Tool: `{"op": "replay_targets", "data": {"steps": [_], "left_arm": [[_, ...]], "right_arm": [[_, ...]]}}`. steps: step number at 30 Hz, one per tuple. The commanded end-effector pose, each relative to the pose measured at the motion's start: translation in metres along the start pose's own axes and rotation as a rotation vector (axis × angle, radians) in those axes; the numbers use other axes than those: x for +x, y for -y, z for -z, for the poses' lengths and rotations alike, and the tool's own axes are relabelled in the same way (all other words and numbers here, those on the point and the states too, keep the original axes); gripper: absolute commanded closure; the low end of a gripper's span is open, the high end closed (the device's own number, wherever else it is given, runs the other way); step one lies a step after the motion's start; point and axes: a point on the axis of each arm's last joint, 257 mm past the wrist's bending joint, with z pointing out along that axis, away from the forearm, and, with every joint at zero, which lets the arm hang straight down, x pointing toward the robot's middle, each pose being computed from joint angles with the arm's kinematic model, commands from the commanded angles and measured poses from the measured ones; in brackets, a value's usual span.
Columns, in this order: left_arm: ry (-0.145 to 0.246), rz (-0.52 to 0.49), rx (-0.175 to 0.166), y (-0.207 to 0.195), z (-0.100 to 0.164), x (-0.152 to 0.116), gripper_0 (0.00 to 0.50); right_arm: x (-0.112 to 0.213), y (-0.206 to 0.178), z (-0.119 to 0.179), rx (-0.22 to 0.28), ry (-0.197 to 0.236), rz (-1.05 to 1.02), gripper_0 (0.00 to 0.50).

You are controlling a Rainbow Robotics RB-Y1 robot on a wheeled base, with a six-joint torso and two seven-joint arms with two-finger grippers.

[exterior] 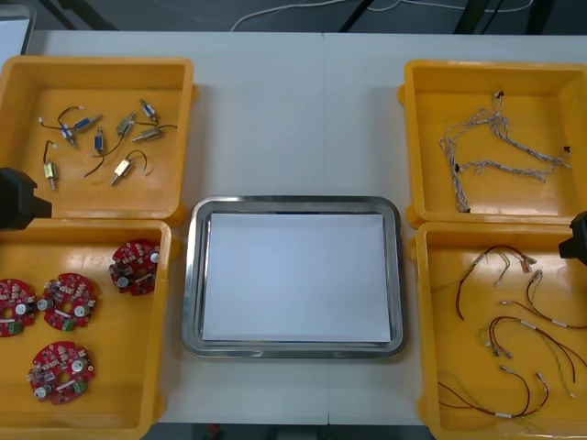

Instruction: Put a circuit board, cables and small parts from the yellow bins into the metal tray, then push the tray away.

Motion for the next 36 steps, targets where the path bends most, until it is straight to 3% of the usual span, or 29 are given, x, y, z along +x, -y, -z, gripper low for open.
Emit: {"op": "replay_targets", "data": {"steps": [1, 36], "left_arm": [[0.02, -0.013, -0.047, -0.0169, 0.0126, -0.0015, 0.0], [0.02, -0.013, -0.047, -0.0169, 0.0126, -0.0015, 0.0]], "right_arm": [[-0.0082, 0.0117, 0.0144, 0.033, 0.037, -0.046, 0.0], [-0.0082, 0.0117, 0.0144, 0.033, 0.037, -0.046, 0.0]]}}
